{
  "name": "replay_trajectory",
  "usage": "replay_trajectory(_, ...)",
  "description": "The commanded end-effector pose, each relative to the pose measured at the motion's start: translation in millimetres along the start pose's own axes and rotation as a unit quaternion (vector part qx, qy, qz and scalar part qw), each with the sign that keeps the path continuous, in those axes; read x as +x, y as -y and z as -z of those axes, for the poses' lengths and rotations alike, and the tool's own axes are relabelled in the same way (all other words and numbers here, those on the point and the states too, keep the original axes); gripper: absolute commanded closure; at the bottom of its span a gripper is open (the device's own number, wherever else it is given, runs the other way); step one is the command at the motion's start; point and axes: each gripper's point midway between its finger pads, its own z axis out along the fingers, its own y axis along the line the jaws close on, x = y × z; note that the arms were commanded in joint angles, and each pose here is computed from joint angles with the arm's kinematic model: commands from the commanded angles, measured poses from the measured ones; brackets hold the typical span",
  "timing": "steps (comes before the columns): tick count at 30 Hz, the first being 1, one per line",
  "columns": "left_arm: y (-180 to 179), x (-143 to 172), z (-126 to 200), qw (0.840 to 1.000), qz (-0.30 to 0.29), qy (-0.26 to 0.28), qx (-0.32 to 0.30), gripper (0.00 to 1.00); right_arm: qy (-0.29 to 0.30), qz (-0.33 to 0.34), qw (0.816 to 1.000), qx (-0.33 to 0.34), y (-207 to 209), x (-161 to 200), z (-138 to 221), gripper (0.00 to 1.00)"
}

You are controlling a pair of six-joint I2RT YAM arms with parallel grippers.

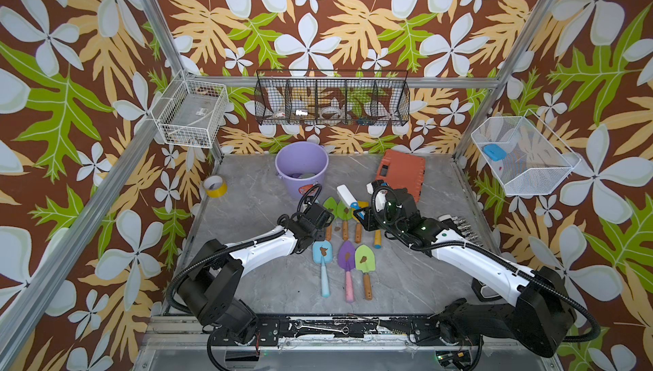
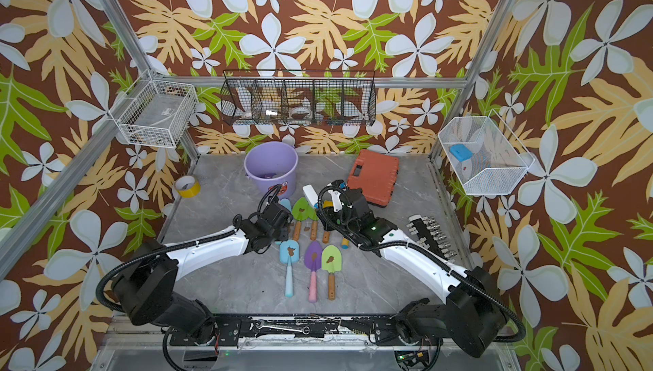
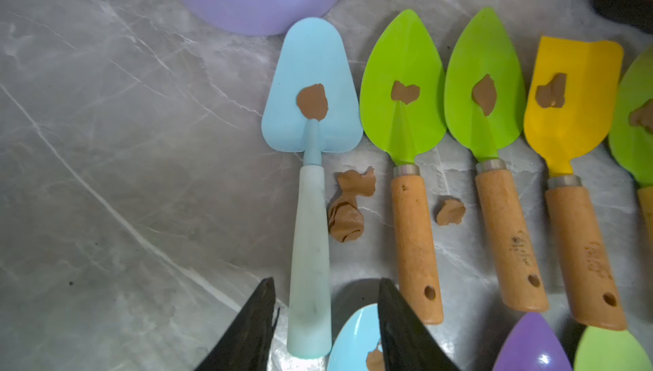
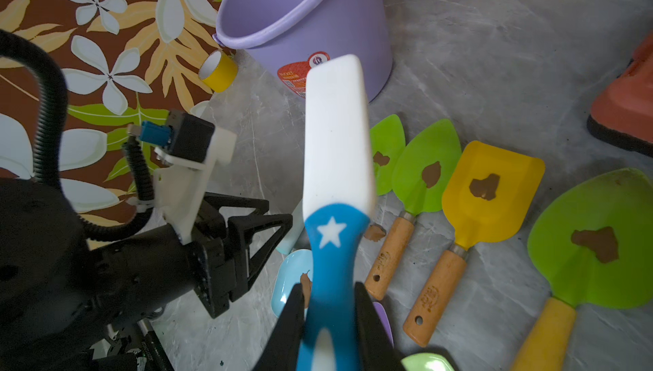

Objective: Brush the soil off the hand trowel and place it into the bucket
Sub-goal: Place the hand trowel in the bucket, then pick up the hand trowel from the center of the board.

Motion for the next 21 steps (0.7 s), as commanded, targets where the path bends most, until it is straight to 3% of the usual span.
replay_trajectory(1, 3.9, -2.6, -9.5, 1.0, 0.0, 0.004, 0.002, 0.5, 0.022, 0.003, 1.0, -0.008, -5.8, -11.5, 2.1, 1.0)
replay_trajectory(11, -14.7, 15.6, -31.6, 0.999, 0.009, -0.029, -0.025, 0.53, 0.018, 0.002, 1.0, 0.0, -1.0, -7.2, -2.0, 1.0)
replay_trajectory(21, -14.1, 27.2, -44.6, 0.999, -0.002, -0.044, -0.009, 0.65, 0.014, 0.002, 1.0, 0.002, 1.7, -4.6, -8.0, 1.0)
